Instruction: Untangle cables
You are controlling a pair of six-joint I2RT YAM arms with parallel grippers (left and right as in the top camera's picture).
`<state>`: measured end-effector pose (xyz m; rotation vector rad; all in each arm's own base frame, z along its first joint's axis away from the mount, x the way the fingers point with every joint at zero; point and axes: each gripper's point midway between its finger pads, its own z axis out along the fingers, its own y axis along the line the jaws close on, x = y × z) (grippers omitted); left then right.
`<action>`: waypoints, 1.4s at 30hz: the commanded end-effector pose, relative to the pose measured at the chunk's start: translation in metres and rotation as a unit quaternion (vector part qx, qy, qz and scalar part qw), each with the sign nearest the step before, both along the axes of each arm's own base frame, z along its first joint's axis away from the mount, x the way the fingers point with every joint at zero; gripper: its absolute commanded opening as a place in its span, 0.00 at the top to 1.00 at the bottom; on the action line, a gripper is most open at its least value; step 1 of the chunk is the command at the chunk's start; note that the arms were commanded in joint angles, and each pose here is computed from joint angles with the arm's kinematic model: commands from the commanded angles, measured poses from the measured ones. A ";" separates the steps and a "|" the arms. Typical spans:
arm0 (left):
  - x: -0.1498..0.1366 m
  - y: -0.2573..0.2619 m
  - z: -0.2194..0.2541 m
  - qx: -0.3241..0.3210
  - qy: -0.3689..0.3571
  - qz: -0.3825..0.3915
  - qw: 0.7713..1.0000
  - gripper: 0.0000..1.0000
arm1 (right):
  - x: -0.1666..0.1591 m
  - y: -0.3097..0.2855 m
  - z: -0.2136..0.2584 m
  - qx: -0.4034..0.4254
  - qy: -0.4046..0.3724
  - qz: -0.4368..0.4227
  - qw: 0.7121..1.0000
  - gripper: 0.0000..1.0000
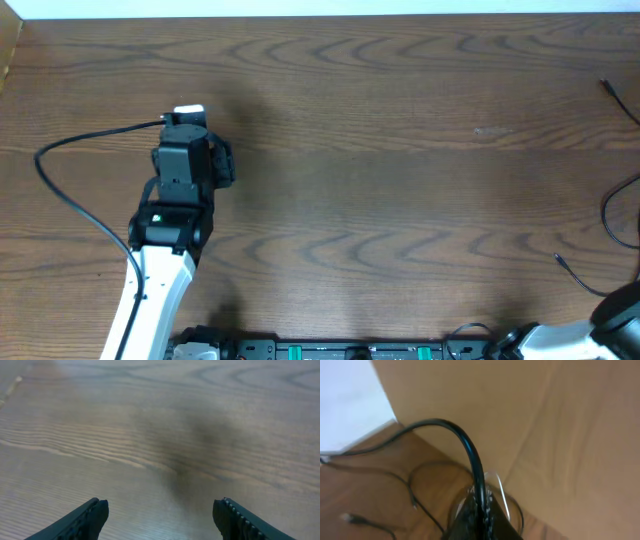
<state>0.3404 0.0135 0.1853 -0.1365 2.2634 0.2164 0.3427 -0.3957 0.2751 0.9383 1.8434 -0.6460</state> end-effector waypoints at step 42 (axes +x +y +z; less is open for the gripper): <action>0.010 -0.009 -0.003 -0.018 -0.003 -0.020 1.000 0.28 | 0.114 0.297 0.076 -0.052 -0.007 0.334 0.941 0.67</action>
